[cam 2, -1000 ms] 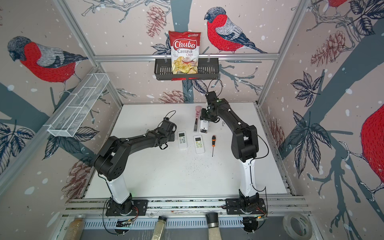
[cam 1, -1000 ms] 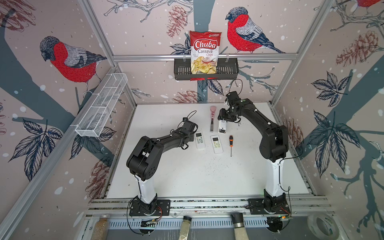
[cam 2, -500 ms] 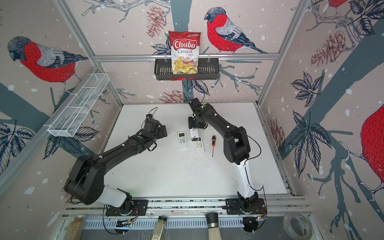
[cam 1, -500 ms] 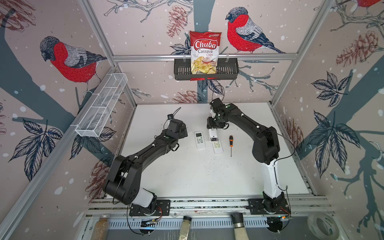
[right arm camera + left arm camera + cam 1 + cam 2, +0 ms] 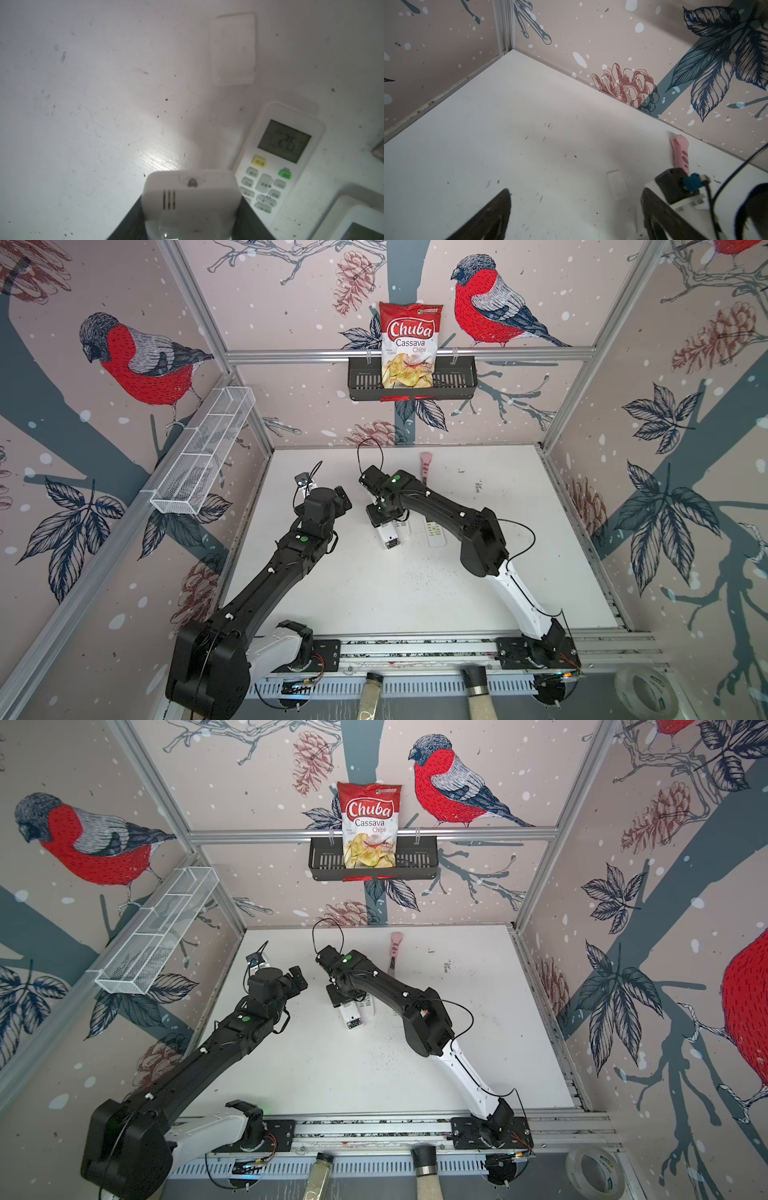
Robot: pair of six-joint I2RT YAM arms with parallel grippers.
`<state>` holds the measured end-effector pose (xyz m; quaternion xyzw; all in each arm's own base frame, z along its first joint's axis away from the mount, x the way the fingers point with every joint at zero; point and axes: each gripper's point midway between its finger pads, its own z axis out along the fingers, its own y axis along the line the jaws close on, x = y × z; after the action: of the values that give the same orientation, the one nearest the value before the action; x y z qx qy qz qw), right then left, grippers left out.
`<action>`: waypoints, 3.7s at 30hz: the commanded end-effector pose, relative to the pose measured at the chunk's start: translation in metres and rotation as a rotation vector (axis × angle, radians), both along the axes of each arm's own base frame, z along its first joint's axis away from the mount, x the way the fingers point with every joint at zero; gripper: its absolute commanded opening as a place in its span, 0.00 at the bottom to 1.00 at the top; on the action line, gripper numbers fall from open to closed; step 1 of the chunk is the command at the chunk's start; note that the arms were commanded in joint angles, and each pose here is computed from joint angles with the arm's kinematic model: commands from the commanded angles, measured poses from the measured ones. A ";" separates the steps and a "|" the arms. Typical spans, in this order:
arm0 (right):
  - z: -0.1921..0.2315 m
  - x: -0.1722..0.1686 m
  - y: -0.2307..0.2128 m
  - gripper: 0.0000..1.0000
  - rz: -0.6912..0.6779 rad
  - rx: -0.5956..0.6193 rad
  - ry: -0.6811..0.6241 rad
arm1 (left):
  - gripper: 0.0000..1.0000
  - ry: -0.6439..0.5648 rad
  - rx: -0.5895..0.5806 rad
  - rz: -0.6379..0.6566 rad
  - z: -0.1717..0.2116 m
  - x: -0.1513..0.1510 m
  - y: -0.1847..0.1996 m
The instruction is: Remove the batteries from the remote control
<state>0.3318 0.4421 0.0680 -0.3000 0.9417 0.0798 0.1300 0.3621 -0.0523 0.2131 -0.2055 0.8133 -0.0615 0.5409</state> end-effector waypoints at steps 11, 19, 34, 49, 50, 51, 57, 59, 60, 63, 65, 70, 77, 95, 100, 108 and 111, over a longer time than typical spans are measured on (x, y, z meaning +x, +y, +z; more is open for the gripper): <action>-0.027 -0.014 0.013 0.15 0.056 -0.079 -0.058 | 0.96 -0.069 -0.046 -0.046 0.003 -0.022 0.000; -0.031 -0.012 0.017 0.35 0.062 -0.061 -0.065 | 0.96 -0.083 -0.050 -0.061 0.008 -0.031 0.001; -0.023 -0.004 0.018 0.57 0.067 -0.016 -0.074 | 0.96 -0.096 -0.061 -0.104 0.017 -0.036 -0.005; 0.045 0.016 0.005 0.73 -0.009 0.105 -0.149 | 0.96 -0.124 -0.071 -0.171 0.036 -0.029 -0.019; 0.050 0.020 -0.003 0.72 -0.034 0.111 -0.158 | 0.96 -0.124 -0.070 -0.183 0.037 -0.026 -0.022; 0.056 0.026 -0.015 0.71 -0.068 0.120 -0.170 | 0.96 -0.124 -0.068 -0.200 0.038 -0.023 -0.028; 0.066 0.059 -0.133 0.58 -0.334 0.117 -0.177 | 0.96 -0.068 -0.010 -0.314 0.028 0.003 -0.082; 0.063 0.065 -0.179 0.55 -0.425 0.092 -0.184 | 0.96 -0.054 0.004 -0.357 0.025 0.011 -0.105; 0.060 0.065 -0.200 0.55 -0.464 0.073 -0.181 | 0.96 -0.047 0.001 -0.377 0.021 0.016 -0.116; 0.047 0.062 -0.249 0.57 -0.545 0.014 -0.158 | 0.96 -0.043 -0.019 -0.436 0.013 0.025 -0.146; 0.035 0.057 -0.271 0.59 -0.579 -0.032 -0.146 | 0.96 -0.037 -0.017 -0.468 0.007 0.028 -0.165; 0.008 0.051 -0.305 0.60 -0.645 -0.084 -0.109 | 0.95 -0.050 -0.038 -0.597 -0.010 0.027 -0.214; -0.017 0.050 -0.304 0.56 -0.643 -0.063 -0.050 | 0.97 0.019 -0.047 -0.698 -0.043 0.025 -0.238; -0.043 0.063 -0.283 0.40 -0.625 -0.018 0.001 | 0.97 0.071 0.032 -0.670 -0.061 0.017 -0.244; -0.046 0.065 -0.274 0.28 -0.623 0.035 0.032 | 0.96 0.065 0.019 -0.670 -0.062 0.014 -0.244; -0.043 0.066 -0.271 0.10 -0.625 0.106 0.057 | 0.96 -0.017 -0.040 -0.778 -0.045 0.004 -0.260; -0.025 0.071 -0.268 0.09 -0.629 0.162 0.035 | 0.96 -0.122 -0.087 -0.860 -0.024 -0.007 -0.267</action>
<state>0.3965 0.1642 0.0267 0.0172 0.9871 0.0790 0.1379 0.3599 -0.3041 0.1541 0.1042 0.8385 -0.2663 0.4638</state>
